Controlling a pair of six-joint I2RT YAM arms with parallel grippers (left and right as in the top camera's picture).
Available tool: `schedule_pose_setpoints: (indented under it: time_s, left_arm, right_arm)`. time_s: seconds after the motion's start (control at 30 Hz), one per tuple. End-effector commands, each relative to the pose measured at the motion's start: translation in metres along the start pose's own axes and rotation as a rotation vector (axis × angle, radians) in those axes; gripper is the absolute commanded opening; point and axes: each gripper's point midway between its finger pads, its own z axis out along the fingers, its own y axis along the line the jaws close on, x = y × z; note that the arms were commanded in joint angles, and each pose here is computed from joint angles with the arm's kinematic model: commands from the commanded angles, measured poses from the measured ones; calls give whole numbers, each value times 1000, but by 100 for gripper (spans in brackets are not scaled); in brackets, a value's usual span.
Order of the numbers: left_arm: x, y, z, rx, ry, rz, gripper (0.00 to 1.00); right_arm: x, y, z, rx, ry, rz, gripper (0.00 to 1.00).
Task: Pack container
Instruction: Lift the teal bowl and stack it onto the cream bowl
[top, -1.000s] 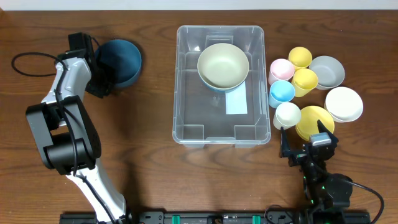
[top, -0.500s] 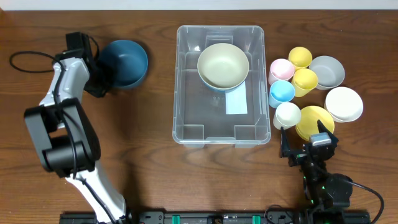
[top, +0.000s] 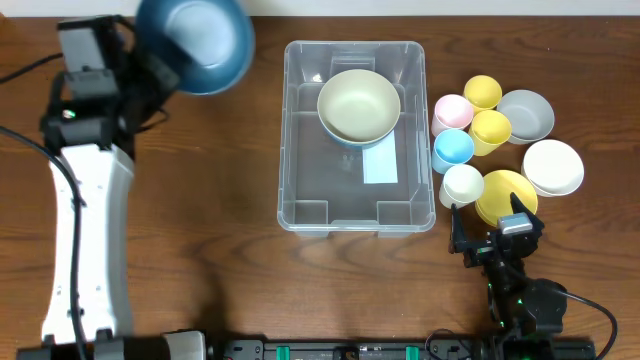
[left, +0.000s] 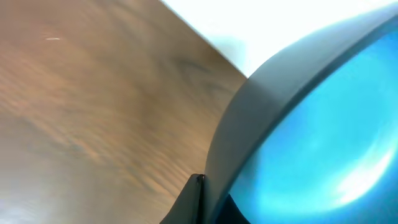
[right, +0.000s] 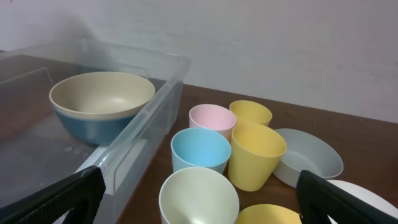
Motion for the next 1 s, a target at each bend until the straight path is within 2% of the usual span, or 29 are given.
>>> schedule_pose_setpoints:
  time_s: [0.0, 0.2, 0.57, 0.7, 0.9, 0.93, 0.97]
  left_arm:
    - [27, -46, -4, 100, 37, 155, 6]
    - [84, -103, 10, 180, 98, 312, 6]
    - [161, -130, 80, 149, 200, 429, 6]
    - [175, -125, 103, 129, 227, 436, 6]
    - [179, -122, 111, 117, 239, 438, 6]
    - [179, -122, 111, 118, 239, 438, 7]
    - [179, -122, 111, 118, 239, 438, 14]
  right_arm:
    - [1, 0, 0, 0, 0, 5, 99]
    - [1, 0, 0, 0, 0, 5, 99]
    - [1, 0, 0, 0, 0, 5, 99]
    - [1, 0, 0, 0, 0, 5, 99]
    - [1, 0, 0, 0, 0, 5, 99]
    - [1, 0, 0, 0, 0, 5, 99]
    - [1, 0, 0, 0, 0, 5, 99]
